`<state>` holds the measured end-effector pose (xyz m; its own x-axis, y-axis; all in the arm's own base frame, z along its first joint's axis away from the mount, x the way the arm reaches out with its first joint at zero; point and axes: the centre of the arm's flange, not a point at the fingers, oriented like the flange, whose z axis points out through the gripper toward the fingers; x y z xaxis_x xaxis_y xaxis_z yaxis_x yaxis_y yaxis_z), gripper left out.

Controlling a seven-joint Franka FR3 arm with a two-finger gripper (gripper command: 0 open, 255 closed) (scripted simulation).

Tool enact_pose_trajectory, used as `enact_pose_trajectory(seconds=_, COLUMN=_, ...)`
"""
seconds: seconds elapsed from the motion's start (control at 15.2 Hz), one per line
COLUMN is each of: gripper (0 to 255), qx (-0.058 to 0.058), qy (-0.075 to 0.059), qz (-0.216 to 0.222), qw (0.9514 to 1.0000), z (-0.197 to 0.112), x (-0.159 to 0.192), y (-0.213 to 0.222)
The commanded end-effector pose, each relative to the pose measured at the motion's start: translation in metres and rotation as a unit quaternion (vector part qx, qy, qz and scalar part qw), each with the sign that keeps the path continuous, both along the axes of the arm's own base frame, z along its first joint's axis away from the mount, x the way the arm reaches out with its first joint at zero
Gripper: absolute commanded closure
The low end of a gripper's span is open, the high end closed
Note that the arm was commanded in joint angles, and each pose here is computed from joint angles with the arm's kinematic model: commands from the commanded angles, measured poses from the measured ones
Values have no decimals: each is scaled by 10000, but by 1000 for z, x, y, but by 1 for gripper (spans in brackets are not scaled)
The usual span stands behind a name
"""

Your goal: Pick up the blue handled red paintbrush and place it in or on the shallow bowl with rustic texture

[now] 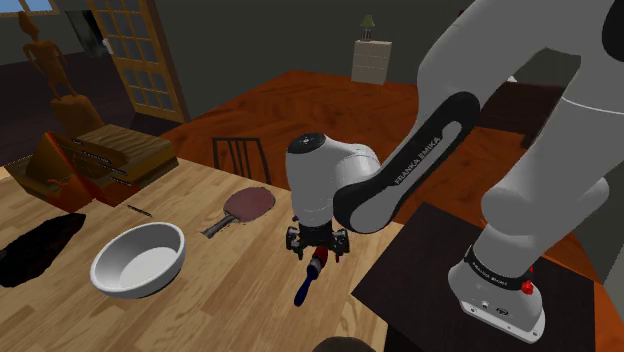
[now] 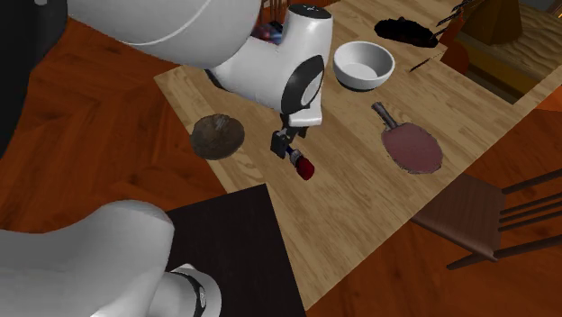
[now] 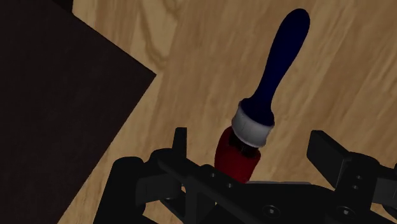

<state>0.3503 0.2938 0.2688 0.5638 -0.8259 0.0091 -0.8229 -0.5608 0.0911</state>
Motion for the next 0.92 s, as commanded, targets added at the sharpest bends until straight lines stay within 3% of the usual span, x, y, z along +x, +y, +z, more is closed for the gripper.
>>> enact_pose_trajectory(seconds=0.0, gripper=0, qx=2, qy=-47, qz=-373, qw=9993, z=-22, x=9, y=14)
enact_pose_trajectory(seconds=0.53, gripper=0, qx=0, qy=-35, qz=-461, qw=9989, z=-64, x=9, y=16)
enact_pose_trajectory(seconds=0.86, gripper=0, qx=0, qy=-35, qz=-461, qw=9989, z=-67, x=9, y=16)
